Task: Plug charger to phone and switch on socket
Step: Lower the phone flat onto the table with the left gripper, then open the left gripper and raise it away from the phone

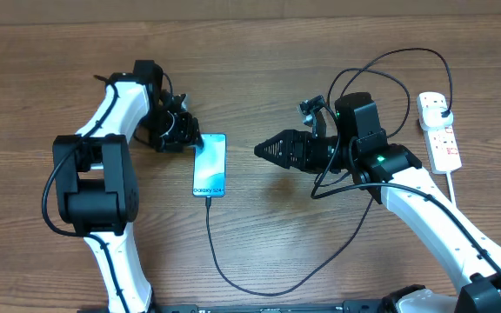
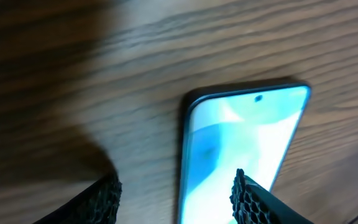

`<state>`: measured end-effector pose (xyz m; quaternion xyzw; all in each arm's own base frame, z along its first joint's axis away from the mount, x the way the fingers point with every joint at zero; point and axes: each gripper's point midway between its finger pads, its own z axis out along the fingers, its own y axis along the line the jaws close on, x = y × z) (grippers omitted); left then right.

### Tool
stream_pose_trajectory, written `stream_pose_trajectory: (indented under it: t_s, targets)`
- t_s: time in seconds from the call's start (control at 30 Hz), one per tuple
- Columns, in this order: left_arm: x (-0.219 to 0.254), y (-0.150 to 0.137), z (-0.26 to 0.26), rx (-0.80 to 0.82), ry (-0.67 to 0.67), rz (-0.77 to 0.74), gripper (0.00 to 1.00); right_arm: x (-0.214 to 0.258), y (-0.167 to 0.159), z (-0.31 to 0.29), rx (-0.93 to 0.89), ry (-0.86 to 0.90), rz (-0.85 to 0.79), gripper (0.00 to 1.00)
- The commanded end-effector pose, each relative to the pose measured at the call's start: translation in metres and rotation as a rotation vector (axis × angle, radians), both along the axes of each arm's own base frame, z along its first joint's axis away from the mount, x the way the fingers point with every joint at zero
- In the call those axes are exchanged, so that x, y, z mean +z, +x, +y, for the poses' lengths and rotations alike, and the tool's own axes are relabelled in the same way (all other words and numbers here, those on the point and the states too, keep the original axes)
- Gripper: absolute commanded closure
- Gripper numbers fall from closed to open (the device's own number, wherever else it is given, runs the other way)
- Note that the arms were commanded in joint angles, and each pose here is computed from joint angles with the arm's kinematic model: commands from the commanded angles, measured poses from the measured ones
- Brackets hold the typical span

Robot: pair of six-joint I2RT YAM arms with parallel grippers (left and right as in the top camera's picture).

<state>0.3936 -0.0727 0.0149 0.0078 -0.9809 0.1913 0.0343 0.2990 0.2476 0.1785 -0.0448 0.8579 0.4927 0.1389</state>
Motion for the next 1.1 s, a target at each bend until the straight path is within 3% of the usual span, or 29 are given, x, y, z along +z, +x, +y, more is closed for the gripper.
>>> stream_pose_trajectory:
  t_s: [0.0,0.17,0.4,0.77,1.07]
  targets:
    - [0.023,0.024,0.014,0.008,0.083,-0.053,0.4,0.0,0.002,-0.001,0.009,-0.008,-0.021,0.14]
    - [0.086,0.046,0.013,0.014,0.077,-0.149,0.39,-0.002,0.002,-0.002,0.004,-0.014,-0.018,0.14]
    - [0.196,0.051,0.013,0.022,0.072,-0.342,0.37,-0.009,0.008,-0.007,-0.036,-0.06,-0.024,0.03]
    - [0.327,-0.005,0.013,0.055,0.054,-0.612,0.3,-0.014,0.009,-0.033,-0.088,-0.265,-0.04,0.0]
    - [0.369,-0.042,0.013,0.058,0.046,-0.715,0.26,0.023,0.004,-0.069,-0.147,-0.472,-0.082,0.0]
